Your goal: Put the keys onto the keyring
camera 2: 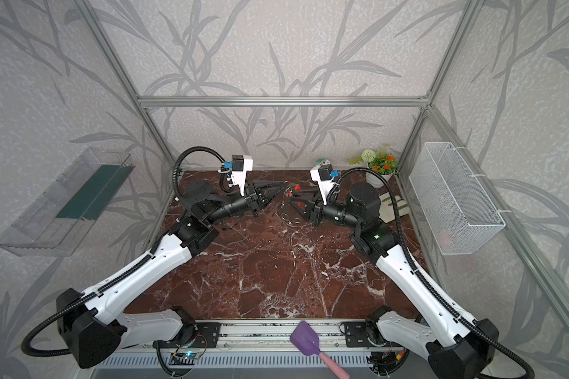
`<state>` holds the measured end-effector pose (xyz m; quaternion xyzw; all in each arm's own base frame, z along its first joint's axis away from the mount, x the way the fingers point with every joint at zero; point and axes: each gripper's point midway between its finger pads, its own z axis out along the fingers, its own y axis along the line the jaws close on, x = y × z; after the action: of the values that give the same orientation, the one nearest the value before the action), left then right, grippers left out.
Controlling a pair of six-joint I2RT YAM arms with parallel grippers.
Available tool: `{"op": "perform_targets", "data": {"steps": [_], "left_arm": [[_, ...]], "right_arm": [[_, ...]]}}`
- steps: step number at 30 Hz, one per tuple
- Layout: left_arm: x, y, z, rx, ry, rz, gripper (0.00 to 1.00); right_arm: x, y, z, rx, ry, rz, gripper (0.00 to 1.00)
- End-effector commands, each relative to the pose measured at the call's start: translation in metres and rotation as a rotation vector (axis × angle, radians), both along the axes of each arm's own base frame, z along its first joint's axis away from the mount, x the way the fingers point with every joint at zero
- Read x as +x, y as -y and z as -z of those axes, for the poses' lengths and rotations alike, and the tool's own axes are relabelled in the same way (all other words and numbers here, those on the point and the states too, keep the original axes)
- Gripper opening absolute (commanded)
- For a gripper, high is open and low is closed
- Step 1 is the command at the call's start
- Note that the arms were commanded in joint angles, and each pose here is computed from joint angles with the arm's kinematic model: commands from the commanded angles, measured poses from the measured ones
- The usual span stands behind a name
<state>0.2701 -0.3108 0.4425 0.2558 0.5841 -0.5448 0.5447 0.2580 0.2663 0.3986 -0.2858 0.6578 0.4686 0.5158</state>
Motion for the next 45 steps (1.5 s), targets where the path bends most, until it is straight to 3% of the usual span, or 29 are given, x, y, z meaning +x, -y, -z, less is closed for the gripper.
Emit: {"op": "perform_targets", "data": {"steps": [1, 10, 21, 26, 45], "left_arm": [[-0.007, -0.001, -0.023, -0.036, 0.046, 0.020, 0.00], [-0.007, 0.001, -0.023, -0.031, 0.045, 0.028, 0.00], [-0.007, 0.002, -0.022, -0.029, 0.039, 0.035, 0.00], [-0.008, 0.002, -0.021, -0.023, 0.037, 0.040, 0.00], [-0.008, 0.006, -0.009, 0.013, 0.021, 0.054, 0.00]], "right_arm": [[-0.001, -0.002, -0.011, -0.020, 0.060, 0.012, 0.37], [0.003, -0.003, -0.012, -0.052, 0.104, 0.062, 0.20], [0.003, -0.003, -0.016, -0.033, 0.128, 0.073, 0.14], [0.001, -0.003, -0.017, -0.032, 0.137, 0.065, 0.00], [-0.005, 0.002, -0.027, -0.077, 0.174, 0.065, 0.00]]}}
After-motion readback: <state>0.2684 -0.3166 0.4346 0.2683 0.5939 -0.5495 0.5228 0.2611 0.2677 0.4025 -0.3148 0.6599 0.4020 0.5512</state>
